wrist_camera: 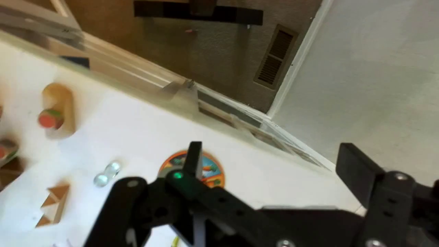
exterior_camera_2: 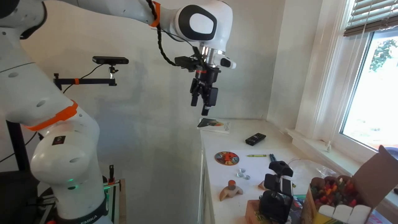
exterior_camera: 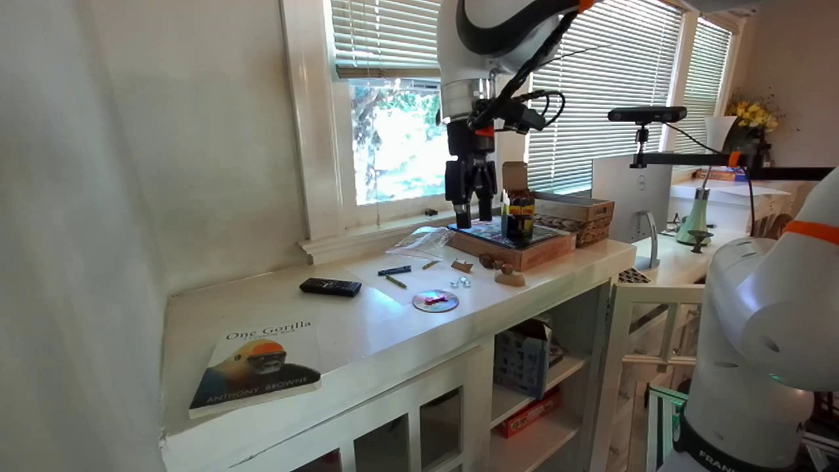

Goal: Press the bottom right button of the black remote

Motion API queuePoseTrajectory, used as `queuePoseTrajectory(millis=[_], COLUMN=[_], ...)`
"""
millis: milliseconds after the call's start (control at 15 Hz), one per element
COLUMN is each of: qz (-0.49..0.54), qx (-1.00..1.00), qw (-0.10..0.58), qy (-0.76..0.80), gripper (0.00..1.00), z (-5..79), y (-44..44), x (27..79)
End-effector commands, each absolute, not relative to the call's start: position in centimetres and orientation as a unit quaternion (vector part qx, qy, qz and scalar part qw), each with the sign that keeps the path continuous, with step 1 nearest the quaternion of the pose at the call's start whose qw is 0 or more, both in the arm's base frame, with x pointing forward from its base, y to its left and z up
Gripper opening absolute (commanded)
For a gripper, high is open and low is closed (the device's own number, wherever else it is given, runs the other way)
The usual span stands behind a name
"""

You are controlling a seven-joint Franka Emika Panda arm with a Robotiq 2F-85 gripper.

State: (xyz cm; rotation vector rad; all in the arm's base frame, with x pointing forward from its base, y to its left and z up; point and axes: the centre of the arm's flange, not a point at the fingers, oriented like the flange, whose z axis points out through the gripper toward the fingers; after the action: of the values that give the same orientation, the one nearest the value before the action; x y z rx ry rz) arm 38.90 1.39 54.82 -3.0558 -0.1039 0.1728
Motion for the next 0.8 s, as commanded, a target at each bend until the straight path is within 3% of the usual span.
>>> queuePoseTrajectory(millis=[0,467,533,733], qz=[0.057,0.020,0.023,0.024], qx=[-0.992,-0.981,-0.985,-0.983], qw=[0.002,-0.046,-0.027,-0.035], qy=[-0.108,-0.190,-0.166,-0.180], gripper=[1.00,1.00,1.00,1.00], z=[57.8,56.1,56.5,55.4], y=[-1.9,-1.0,-1.3,-0.7], x=[45.8,54.1,51.4,53.3])
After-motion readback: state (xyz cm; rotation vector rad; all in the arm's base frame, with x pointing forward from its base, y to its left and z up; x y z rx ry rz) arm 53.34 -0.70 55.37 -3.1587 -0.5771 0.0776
